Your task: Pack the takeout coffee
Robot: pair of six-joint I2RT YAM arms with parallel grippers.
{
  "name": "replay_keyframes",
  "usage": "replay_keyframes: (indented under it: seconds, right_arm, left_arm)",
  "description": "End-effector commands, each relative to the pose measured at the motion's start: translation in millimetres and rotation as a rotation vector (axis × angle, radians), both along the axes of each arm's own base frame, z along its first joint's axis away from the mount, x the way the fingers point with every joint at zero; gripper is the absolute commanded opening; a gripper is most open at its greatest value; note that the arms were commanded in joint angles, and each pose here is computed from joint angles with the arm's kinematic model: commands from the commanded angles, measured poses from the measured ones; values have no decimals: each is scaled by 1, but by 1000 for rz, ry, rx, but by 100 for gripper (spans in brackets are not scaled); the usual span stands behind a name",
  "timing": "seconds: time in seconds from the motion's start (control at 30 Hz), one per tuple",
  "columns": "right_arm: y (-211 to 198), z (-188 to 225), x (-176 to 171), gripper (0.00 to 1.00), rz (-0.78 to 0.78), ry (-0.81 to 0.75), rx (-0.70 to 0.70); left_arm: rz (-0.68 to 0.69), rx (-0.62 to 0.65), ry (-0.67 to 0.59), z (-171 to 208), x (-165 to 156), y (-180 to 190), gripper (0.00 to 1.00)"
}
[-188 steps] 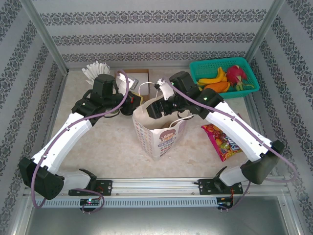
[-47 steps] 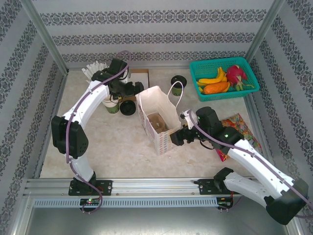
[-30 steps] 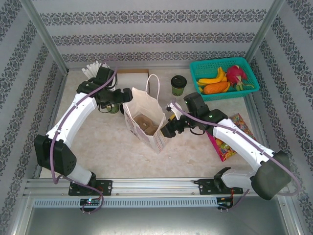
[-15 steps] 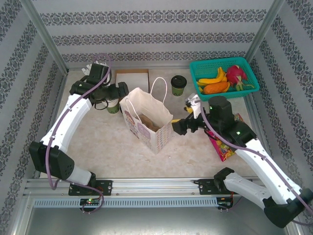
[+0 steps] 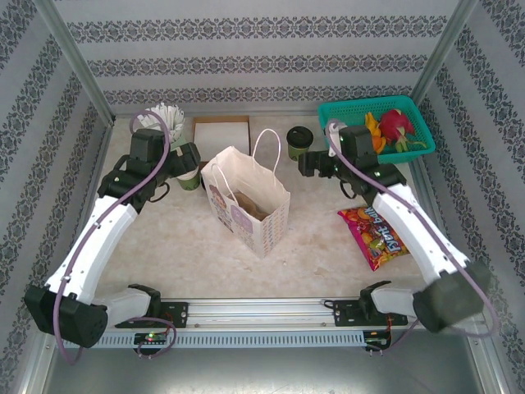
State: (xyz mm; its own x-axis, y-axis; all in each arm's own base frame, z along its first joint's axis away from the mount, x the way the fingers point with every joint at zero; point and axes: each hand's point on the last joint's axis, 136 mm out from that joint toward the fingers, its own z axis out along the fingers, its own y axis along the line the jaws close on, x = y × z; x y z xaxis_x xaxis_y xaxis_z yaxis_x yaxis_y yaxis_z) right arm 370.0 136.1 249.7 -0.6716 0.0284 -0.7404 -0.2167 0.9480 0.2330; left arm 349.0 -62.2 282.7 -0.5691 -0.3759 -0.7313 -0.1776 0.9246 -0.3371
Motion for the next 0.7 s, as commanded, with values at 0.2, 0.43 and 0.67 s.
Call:
replay_keyframes:
  seconds: [0.2,0.43,0.67]
  right_arm:
    - [-5,-34,71,98,-30,198,114]
    - [10,-64,110,98,30,297,115]
    - [15,-89,148,98,11,345,64]
  left_arm:
    - [-213,-46,-123,31,1,-31,100]
    - [62,76,-62,21,-8,22,100]
    - [68,37,-10,12,-4,19,100]
